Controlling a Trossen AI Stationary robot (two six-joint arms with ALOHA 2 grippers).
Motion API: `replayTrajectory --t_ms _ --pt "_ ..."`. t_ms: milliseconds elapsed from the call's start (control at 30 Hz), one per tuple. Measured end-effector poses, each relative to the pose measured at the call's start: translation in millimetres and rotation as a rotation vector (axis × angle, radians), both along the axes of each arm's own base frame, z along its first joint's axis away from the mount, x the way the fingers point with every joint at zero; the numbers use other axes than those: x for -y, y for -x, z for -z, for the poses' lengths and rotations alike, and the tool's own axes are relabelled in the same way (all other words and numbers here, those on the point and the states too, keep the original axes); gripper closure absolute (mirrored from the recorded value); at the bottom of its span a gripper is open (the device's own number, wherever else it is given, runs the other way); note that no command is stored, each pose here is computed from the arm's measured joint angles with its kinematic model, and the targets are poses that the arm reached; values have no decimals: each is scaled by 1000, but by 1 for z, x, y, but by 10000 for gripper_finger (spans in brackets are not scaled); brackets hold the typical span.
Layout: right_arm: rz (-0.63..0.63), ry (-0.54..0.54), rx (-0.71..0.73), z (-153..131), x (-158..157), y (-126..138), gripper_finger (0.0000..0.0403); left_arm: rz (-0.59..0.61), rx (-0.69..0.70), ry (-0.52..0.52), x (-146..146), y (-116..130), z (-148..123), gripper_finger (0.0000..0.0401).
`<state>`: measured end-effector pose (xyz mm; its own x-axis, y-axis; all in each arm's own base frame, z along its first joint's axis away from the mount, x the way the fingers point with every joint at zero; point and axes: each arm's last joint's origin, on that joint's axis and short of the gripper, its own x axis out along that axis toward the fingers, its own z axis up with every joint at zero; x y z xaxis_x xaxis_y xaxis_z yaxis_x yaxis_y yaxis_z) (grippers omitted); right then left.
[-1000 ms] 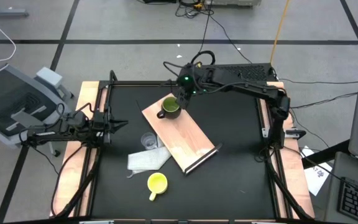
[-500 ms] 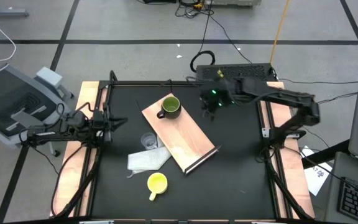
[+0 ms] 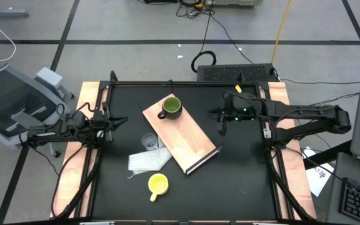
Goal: Stack small to large cups/mugs on shelf
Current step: Put the yellow mug on the shelf
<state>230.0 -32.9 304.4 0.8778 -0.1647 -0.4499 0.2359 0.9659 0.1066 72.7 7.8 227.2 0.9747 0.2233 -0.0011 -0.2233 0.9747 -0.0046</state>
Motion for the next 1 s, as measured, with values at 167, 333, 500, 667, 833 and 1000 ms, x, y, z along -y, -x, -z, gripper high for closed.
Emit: replayTrajectory --t_ms 167,333,500,667,833,1000 --pt "-117 -12 110 8 -4 4 326 0 41 57 0 0 -3 368" --pt "-203 -65 124 10 -9 3 326 1 48 104 0 0 -2 368" --pt "-221 -57 116 12 -9 2 326 9 37 80 0 0 -2 368" --pt "-207 -80 129 11 -8 2 359 13 17 80 0 0 0 383" --pt "-207 -79 136 10 -8 2 395 30 12 101 1 0 1 396" --pt "-199 -88 168 7 -8 1 400 29 11 106 1 0 1 393"
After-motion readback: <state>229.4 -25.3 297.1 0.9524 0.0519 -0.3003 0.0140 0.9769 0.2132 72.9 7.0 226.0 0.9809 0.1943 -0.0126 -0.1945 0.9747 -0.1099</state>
